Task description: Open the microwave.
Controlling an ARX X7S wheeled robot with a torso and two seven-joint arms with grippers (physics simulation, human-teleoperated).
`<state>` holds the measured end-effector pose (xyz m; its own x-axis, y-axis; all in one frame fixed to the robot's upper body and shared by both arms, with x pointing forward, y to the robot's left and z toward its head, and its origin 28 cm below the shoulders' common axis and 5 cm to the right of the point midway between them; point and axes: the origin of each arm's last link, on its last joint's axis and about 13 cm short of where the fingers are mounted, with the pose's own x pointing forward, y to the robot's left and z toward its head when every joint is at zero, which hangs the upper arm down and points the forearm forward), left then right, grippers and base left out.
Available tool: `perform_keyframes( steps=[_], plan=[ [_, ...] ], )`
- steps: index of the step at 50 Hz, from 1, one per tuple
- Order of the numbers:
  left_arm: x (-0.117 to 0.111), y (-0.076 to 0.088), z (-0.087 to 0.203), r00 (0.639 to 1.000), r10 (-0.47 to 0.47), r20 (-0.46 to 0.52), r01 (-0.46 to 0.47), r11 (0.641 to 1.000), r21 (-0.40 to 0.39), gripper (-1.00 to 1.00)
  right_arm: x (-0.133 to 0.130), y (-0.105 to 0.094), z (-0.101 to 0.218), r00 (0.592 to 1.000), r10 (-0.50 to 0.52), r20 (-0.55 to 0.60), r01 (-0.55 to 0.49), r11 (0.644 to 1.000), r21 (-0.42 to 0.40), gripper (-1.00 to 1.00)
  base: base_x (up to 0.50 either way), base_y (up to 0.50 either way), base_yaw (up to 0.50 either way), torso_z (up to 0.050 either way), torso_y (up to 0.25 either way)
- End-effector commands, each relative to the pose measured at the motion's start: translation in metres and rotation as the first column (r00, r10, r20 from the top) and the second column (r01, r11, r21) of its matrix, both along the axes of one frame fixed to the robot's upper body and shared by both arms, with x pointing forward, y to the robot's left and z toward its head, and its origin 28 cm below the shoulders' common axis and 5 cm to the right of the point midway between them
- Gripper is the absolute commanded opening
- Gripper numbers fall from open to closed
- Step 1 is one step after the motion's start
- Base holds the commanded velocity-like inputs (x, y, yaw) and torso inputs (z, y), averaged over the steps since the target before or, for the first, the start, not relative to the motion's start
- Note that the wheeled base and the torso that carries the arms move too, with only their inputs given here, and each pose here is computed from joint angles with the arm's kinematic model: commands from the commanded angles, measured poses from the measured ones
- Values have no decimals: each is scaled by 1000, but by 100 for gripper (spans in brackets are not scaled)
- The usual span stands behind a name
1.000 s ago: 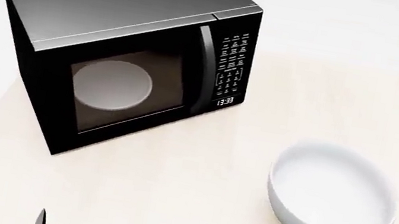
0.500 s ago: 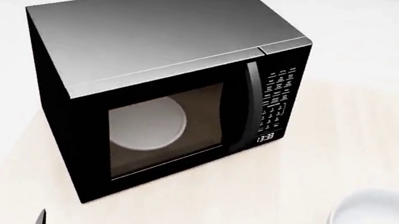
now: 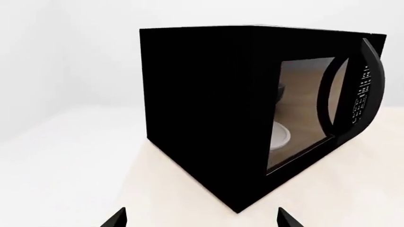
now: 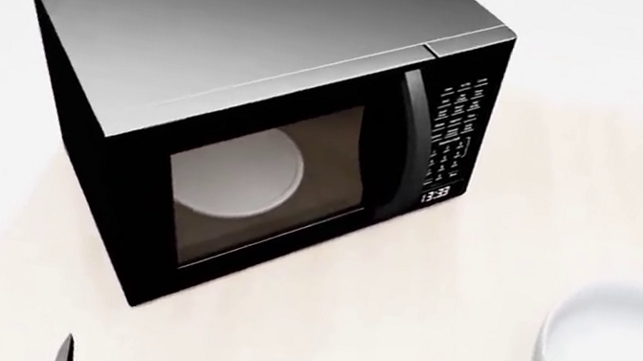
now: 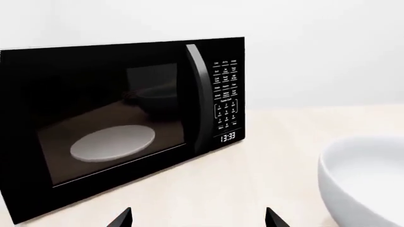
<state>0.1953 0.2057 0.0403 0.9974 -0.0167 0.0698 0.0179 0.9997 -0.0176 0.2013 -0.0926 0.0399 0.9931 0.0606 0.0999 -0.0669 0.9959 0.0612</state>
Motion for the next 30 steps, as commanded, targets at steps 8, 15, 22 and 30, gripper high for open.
perform_keyframes(
  steps=[8,15,22,30],
  plan=[
    [-1,1,4,1000,4,12,-4,1000,-8,100,18,0,32,999,11,30,-9,999,-54,100,0,0,0,7,-227],
    [-1,0,5,1000,-1,15,1,1000,-8,100,30,-2,48,999,0,42,4,996,-84,100,0,0,0,8,-229],
    [-7,1,14,999,-3,39,4,999,-32,100,38,-4,68,998,-8,67,15,993,-113,100,0,0,0,7,-142],
    [-10,2,19,998,-8,55,10,999,-39,100,48,-4,87,996,-8,84,20,990,-141,100,0,0,0,0,0]
  ],
)
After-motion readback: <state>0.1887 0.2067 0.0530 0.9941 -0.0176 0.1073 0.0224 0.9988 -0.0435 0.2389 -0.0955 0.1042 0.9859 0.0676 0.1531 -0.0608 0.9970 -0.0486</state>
